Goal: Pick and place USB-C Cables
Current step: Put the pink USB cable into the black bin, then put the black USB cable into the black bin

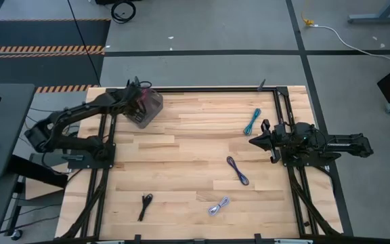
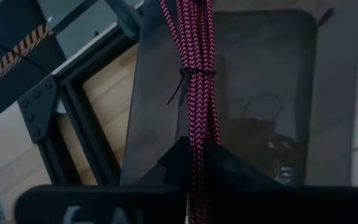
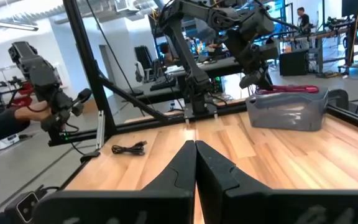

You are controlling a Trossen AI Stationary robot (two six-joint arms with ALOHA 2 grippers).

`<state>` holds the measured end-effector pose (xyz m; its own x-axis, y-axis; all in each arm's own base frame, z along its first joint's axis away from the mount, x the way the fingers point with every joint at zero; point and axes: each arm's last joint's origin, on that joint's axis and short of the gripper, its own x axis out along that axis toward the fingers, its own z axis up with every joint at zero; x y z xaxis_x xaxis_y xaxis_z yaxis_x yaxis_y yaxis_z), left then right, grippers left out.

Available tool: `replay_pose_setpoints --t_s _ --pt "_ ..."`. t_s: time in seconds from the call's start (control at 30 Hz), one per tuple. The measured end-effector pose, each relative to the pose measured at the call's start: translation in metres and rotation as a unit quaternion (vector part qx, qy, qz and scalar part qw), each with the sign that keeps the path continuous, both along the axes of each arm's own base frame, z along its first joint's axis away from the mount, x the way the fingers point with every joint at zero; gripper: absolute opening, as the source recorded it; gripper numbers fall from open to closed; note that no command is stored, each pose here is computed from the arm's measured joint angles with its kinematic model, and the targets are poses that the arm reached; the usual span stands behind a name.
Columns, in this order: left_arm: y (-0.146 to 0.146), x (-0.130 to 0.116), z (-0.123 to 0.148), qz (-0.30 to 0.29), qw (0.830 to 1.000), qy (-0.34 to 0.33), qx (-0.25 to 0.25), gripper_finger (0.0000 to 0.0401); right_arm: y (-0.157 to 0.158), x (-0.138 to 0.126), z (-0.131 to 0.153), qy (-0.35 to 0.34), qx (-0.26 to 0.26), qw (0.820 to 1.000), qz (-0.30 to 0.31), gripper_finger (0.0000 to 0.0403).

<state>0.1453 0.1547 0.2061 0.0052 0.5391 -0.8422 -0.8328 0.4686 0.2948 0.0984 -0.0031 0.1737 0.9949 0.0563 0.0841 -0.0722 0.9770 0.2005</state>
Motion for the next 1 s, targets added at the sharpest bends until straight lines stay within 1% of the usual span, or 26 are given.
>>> replay_pose_setpoints --t_s 0.1,0.27,0.37,0.43,0.5,0.57,0.67,0.73,0.8,0.87,0.93,1.0 --pt "0.003 0.000 -0.004 0.002 1.000 0.010 -0.005 0.0094 0.000 0.000 0.000 0.000 0.001 1.000 0.000 0.0012" --pt "0.006 0.001 -0.005 0.008 1.000 0.013 0.005 0.0159 0.000 0.000 0.000 0.000 0.002 1.000 0.000 0.0012" --pt "0.006 0.001 -0.004 0.007 1.000 0.012 0.007 0.0186 0.000 0.000 0.000 0.001 0.002 1.000 0.000 0.0012" --pt "0.004 0.002 -0.004 0.008 1.000 0.006 -0.003 0.0198 0.000 0.000 0.000 0.001 0.002 1.000 0.000 0.0012" --pt "0.000 0.005 0.000 0.009 1.000 -0.009 -0.026 0.0204 0.000 0.000 0.000 0.001 0.002 1.000 0.000 0.0012" --pt "-0.004 0.012 0.013 0.001 0.999 -0.026 -0.042 0.0204 0.000 0.000 0.000 0.001 0.001 1.000 0.000 0.0012" --pt "-0.014 0.024 0.045 -0.009 0.998 -0.032 -0.054 0.0199 0.000 0.000 0.000 0.002 0.001 1.000 -0.001 0.0012" --pt "-0.023 0.034 0.072 -0.013 0.997 -0.058 -0.048 0.0193 0.000 0.000 -0.001 0.008 0.003 1.000 -0.001 0.0012" --pt "-0.037 0.044 0.093 -0.024 0.994 -0.089 -0.053 0.0187 0.000 0.000 -0.003 0.018 0.005 1.000 -0.001 0.0012" --pt "-0.054 0.055 0.108 -0.049 0.988 -0.126 -0.069 0.0183 0.000 0.000 -0.006 0.034 0.011 0.999 -0.001 0.0012" --pt "-0.076 0.064 0.114 -0.078 0.981 -0.149 -0.097 0.0181 0.000 0.001 -0.008 0.040 0.013 0.999 -0.001 0.0012" --pt "-0.101 0.071 0.111 -0.100 0.972 -0.160 -0.140 0.0181 0.000 0.002 -0.009 0.047 0.013 0.999 0.001 0.0012"
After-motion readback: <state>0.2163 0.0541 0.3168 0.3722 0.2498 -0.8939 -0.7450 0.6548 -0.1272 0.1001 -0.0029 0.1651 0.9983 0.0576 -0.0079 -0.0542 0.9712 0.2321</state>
